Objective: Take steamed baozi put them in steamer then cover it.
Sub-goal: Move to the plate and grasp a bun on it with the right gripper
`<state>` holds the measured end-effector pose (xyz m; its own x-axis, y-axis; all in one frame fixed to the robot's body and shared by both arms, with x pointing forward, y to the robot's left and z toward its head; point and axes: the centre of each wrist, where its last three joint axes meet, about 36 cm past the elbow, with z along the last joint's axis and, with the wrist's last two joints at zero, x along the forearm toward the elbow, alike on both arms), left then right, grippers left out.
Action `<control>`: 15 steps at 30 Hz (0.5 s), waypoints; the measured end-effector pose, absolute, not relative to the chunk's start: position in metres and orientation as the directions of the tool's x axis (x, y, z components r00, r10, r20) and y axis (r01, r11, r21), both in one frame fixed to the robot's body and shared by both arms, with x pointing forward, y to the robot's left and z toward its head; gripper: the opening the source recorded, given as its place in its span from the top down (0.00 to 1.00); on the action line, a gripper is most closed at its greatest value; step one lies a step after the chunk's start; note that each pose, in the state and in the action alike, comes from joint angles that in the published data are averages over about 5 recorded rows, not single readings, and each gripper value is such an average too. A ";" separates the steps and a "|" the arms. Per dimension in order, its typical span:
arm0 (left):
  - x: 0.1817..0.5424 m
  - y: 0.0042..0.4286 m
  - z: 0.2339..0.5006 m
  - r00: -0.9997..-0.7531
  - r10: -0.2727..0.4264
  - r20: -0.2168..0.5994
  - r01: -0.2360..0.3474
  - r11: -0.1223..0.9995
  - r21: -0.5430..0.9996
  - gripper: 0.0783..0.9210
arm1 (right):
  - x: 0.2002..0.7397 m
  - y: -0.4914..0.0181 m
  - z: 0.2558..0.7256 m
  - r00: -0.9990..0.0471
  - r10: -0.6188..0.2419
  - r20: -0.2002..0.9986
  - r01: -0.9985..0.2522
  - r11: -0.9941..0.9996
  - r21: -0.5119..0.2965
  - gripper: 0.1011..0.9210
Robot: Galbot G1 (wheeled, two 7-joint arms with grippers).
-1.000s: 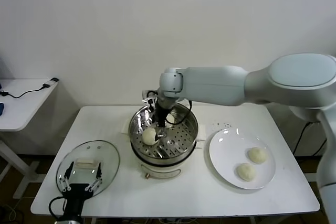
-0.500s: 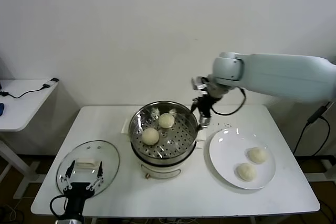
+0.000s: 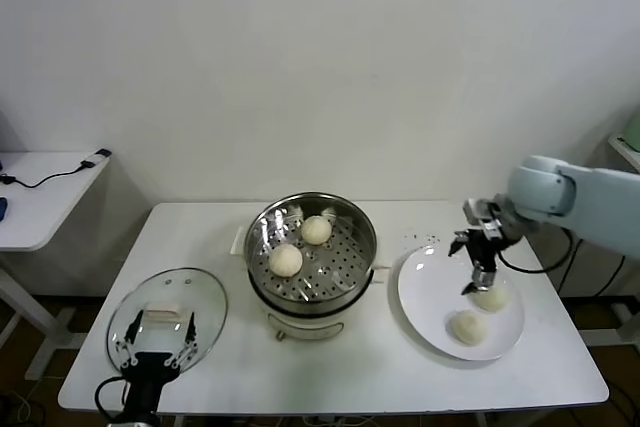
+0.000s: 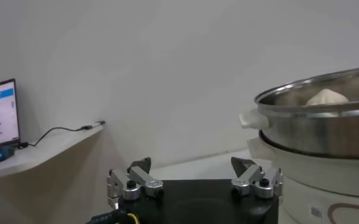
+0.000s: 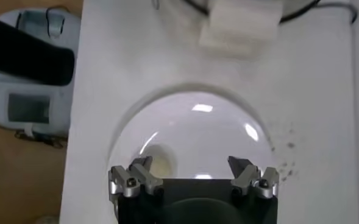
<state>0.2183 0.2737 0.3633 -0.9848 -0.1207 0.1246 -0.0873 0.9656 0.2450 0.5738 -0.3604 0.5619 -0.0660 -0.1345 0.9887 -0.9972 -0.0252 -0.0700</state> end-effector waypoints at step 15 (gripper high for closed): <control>0.215 0.279 0.356 -0.979 -0.144 0.146 -0.102 0.960 0.259 0.12 | 0.561 -0.377 0.478 -0.003 -0.067 0.998 -0.999 -0.039 -0.006 0.12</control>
<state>0.2152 0.2788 0.3558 -0.9788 -0.1435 0.1459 -0.1022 0.9604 0.2593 0.5609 -0.3771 0.4784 -0.0033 -0.0670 0.9977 -0.9992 -0.0386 -0.0059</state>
